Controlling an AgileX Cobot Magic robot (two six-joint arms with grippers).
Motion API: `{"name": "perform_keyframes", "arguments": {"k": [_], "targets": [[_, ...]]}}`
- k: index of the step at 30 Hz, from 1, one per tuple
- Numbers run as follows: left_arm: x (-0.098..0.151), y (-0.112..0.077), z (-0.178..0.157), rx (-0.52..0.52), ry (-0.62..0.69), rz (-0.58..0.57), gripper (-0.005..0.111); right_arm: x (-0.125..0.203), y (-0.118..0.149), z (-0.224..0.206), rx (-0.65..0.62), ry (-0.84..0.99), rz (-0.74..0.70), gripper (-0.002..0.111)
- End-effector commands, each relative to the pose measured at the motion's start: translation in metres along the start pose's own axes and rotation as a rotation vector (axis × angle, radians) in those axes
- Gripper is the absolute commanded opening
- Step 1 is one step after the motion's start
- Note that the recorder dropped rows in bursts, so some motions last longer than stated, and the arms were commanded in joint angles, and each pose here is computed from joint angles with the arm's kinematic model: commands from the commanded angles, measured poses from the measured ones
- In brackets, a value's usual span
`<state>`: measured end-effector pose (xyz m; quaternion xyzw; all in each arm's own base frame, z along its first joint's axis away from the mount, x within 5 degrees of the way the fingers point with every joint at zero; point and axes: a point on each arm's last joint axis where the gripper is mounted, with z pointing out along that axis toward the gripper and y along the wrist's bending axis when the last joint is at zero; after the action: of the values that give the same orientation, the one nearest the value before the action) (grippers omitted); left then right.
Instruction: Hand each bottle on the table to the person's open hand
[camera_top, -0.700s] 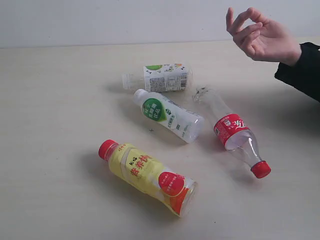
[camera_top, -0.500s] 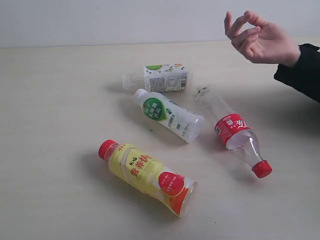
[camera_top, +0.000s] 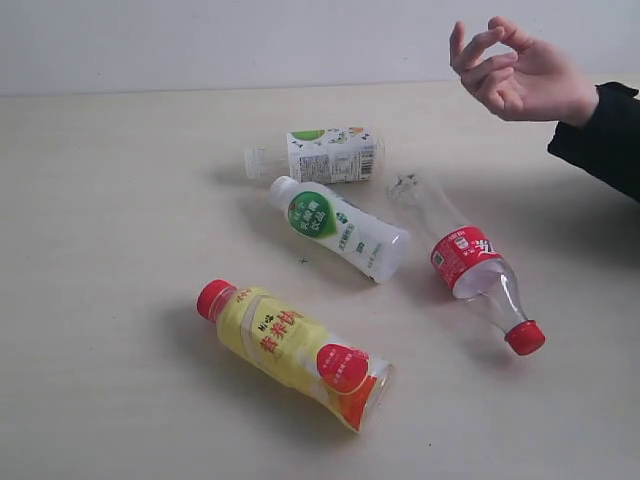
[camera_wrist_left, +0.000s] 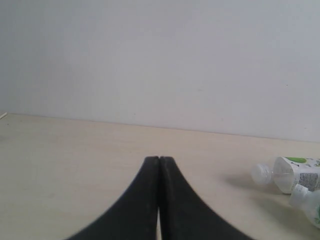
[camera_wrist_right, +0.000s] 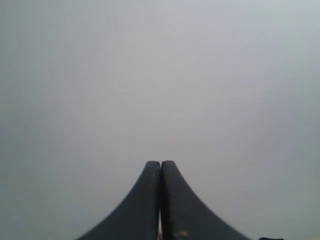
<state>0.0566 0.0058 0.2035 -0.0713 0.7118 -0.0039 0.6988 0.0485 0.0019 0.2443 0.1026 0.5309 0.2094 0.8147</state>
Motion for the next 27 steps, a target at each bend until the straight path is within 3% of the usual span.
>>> {"name": "perform_keyframes", "arguments": {"k": [1, 6, 10, 14, 20, 27], "targets": [[-0.001, 0.0, 0.0, 0.005, -0.012, 0.002, 0.0, -0.003, 0.001, -0.001, -0.014, -0.044, 0.008, 0.0], [-0.001, 0.0, 0.0, 0.005, -0.012, 0.002, 0.0, 0.018, -0.007, -0.002, 0.073, 0.185, 0.008, 0.0], [-0.001, 0.0, 0.0, 0.005, -0.012, 0.002, 0.0, 0.024, -0.009, -0.004, 0.099, 0.254, 0.008, 0.0], [-0.001, 0.0, 0.0, 0.005, -0.012, 0.002, 0.0, 0.012, -0.005, -0.001, 0.046, 0.119, 0.006, 0.0], [-0.001, 0.0, 0.0, 0.005, -0.012, 0.002, 0.0, -0.011, 0.008, 0.009, 0.019, 0.089, 0.042, 0.0], [-0.001, 0.0, 0.0, 0.005, -0.012, 0.002, 0.0, -0.032, 0.03, 0.069, -0.028, 0.273, -0.039, 0.0]]}}
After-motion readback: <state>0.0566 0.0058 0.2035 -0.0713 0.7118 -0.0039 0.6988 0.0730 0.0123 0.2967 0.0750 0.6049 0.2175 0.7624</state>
